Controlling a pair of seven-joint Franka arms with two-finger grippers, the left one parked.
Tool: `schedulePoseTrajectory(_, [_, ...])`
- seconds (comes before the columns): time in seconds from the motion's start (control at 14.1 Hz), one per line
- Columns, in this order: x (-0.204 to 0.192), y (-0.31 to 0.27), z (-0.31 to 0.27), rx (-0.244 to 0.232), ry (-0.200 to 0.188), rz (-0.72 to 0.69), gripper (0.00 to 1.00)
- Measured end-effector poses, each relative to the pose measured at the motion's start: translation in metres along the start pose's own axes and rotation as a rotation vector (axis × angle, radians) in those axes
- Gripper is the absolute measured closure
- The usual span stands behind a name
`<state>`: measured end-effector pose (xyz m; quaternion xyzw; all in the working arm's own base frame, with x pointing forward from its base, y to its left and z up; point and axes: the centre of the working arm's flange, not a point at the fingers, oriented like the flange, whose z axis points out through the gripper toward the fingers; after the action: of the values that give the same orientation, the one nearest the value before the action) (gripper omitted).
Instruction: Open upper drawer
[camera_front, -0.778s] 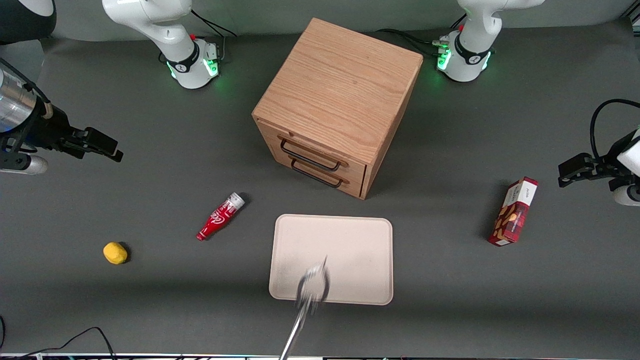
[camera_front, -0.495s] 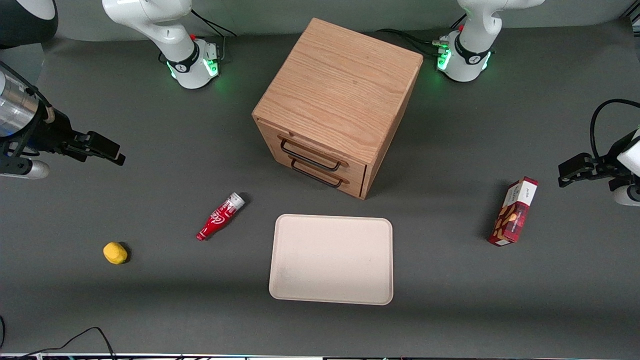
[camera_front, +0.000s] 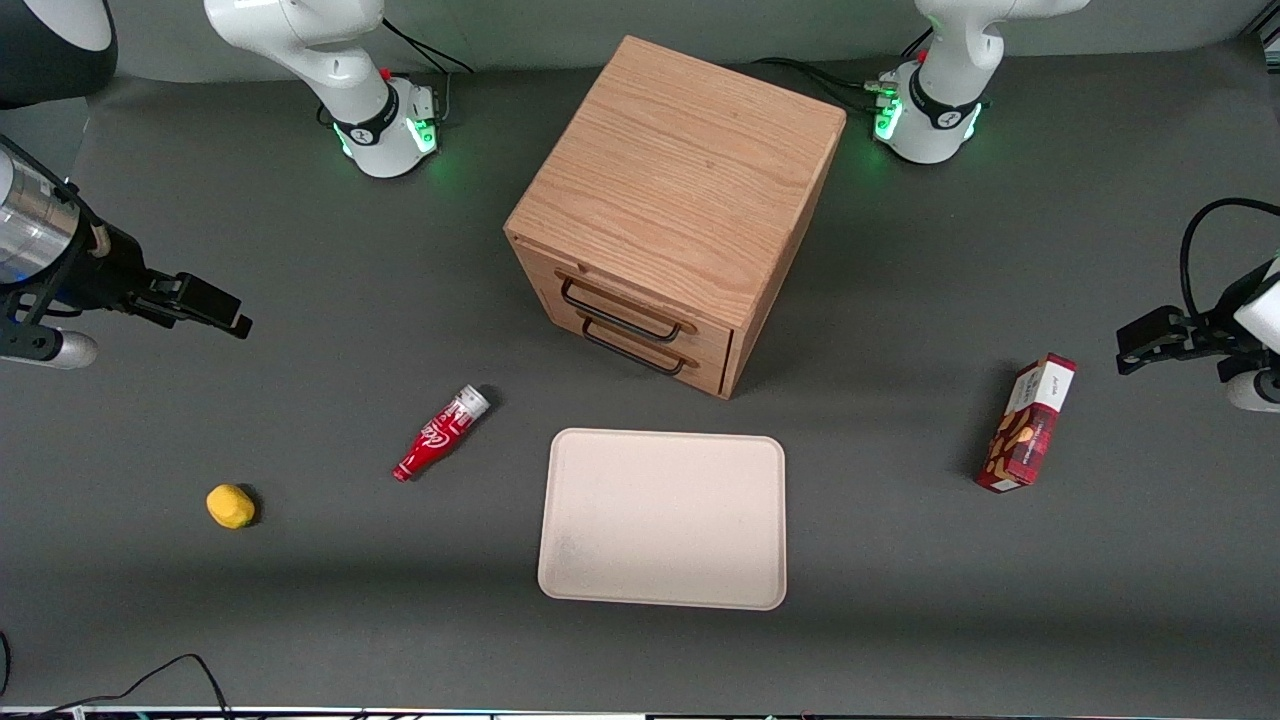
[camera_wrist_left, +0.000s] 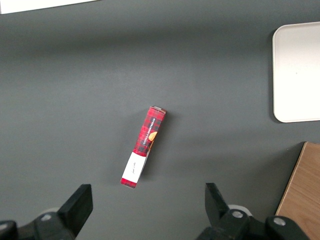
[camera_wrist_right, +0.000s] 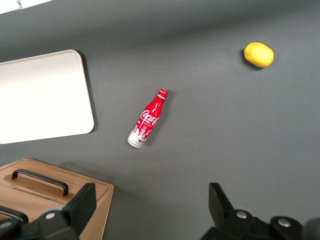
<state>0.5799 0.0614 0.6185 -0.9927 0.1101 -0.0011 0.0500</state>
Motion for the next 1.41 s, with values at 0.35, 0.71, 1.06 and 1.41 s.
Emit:
schedulePoseTrajectory(0.35, [0.000,-0.001,-0.009,0.005,0.018,0.000,0.00])
schedulePoseTrajectory(0.71, [-0.002,-0.011,-0.006,0.003,0.009,-0.018,0.00])
schedulePoseTrajectory(1.06, [-0.040,-0.101,0.012,-0.021,-0.014,-0.197,0.00])
schedulePoseTrajectory(1.41, [-0.085,-0.193,0.038,-0.022,-0.056,-0.449,0.00])
